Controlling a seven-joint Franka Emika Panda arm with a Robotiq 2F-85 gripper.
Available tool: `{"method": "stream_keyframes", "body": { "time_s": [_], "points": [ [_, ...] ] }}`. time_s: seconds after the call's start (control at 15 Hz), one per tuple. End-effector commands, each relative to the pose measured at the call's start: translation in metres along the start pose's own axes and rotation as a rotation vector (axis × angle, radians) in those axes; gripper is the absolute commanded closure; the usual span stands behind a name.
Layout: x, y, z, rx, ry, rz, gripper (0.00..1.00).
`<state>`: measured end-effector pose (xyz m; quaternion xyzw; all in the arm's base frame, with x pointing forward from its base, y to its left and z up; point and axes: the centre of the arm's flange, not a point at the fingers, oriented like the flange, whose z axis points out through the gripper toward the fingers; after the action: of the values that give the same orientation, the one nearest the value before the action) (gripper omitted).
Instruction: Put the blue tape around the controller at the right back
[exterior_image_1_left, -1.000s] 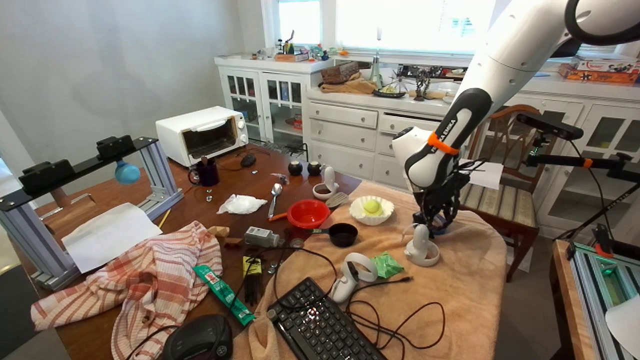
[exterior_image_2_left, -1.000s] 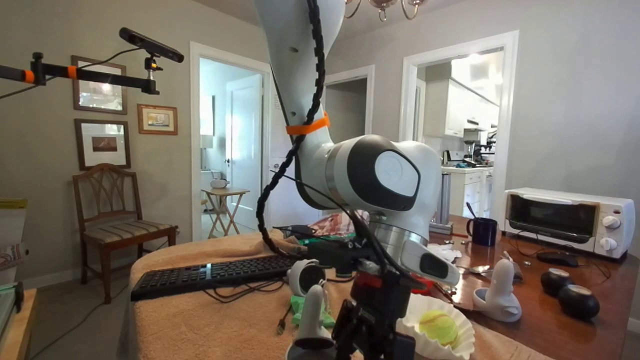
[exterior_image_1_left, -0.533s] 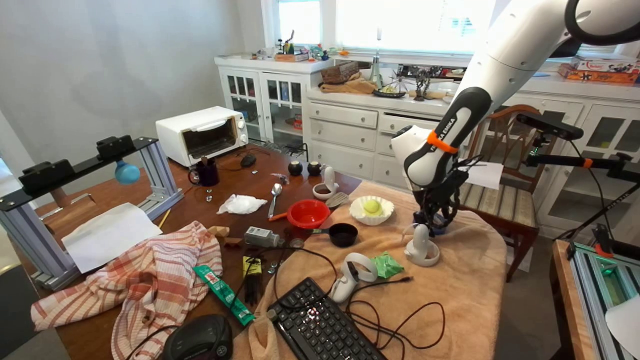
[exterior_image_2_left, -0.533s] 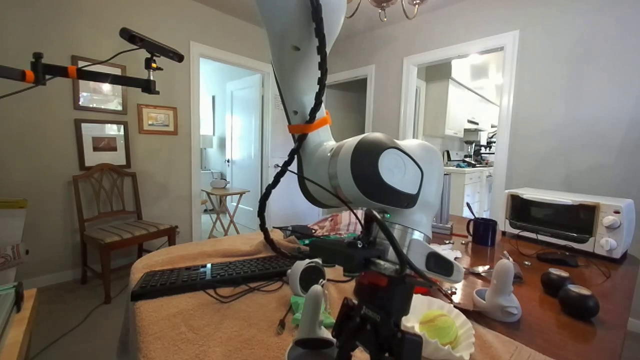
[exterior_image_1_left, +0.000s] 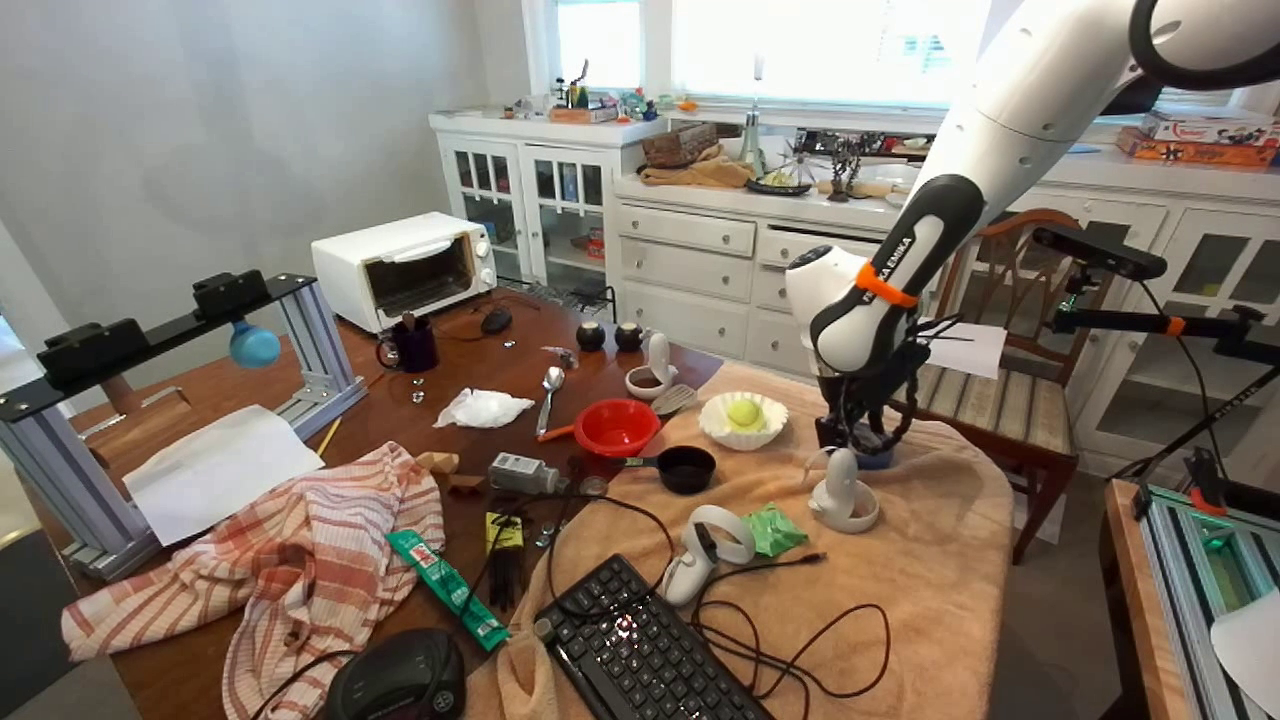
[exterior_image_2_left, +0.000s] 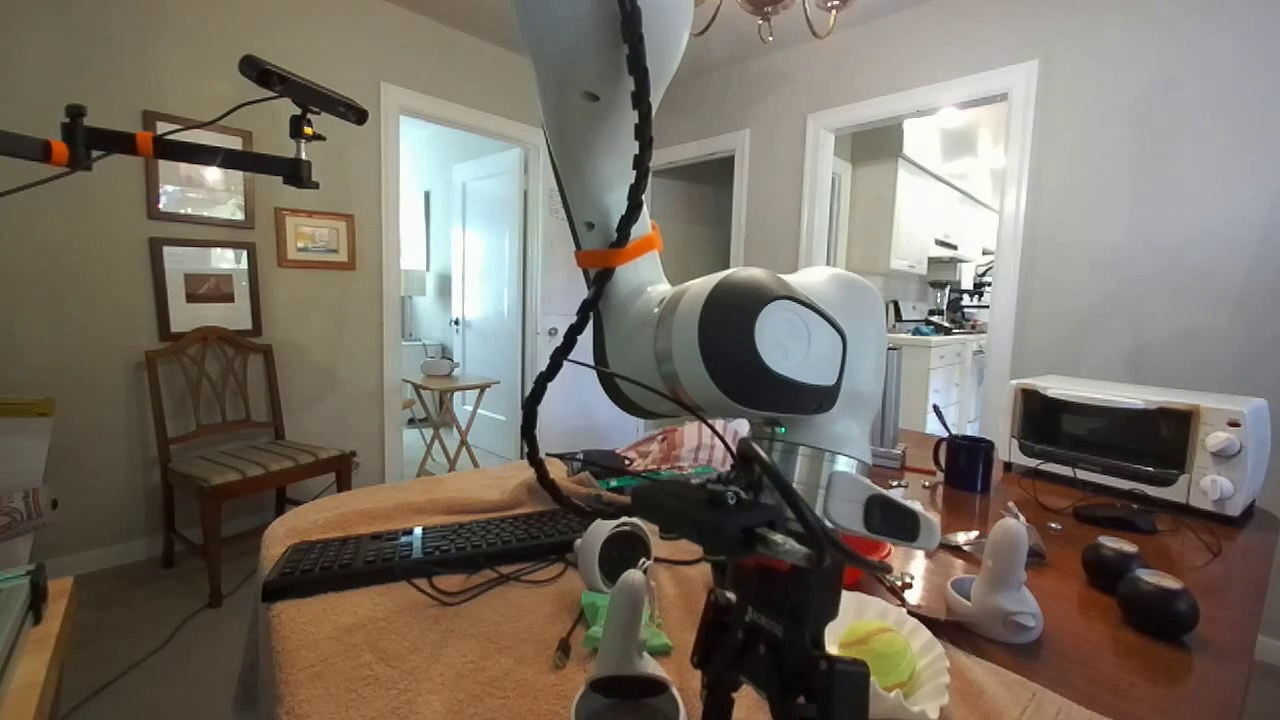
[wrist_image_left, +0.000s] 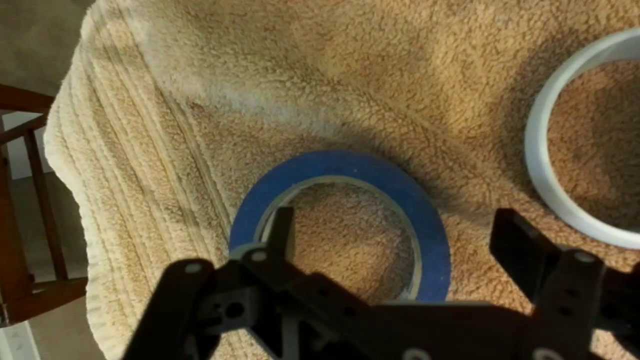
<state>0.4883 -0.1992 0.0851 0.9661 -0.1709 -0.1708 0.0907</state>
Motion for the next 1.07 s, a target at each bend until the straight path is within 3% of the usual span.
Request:
{"method": "stream_keyframes", "body": {
  "time_s": [0.0,0.07,0.13,0.73,0.87,1.0],
  "points": [
    [0.0016,-0.0034,0.0089,0.028,0.043,-0.018,0.02],
    [0.0022,-0.0045,0.0104,0.029,0.048,-0.019,0.07],
    [0.0026,-0.0049,0.0118,0.03,0.049,-0.021,0.23],
    [0.0059,-0.0077,0.0164,0.044,0.048,-0.02,0.94],
    [0.0054,-0.0075,0.0149,0.043,0.05,-0.012,0.99],
    [0.0006,-0.0073,0.0105,0.033,0.039,0.0,0.95]
  ]
}}
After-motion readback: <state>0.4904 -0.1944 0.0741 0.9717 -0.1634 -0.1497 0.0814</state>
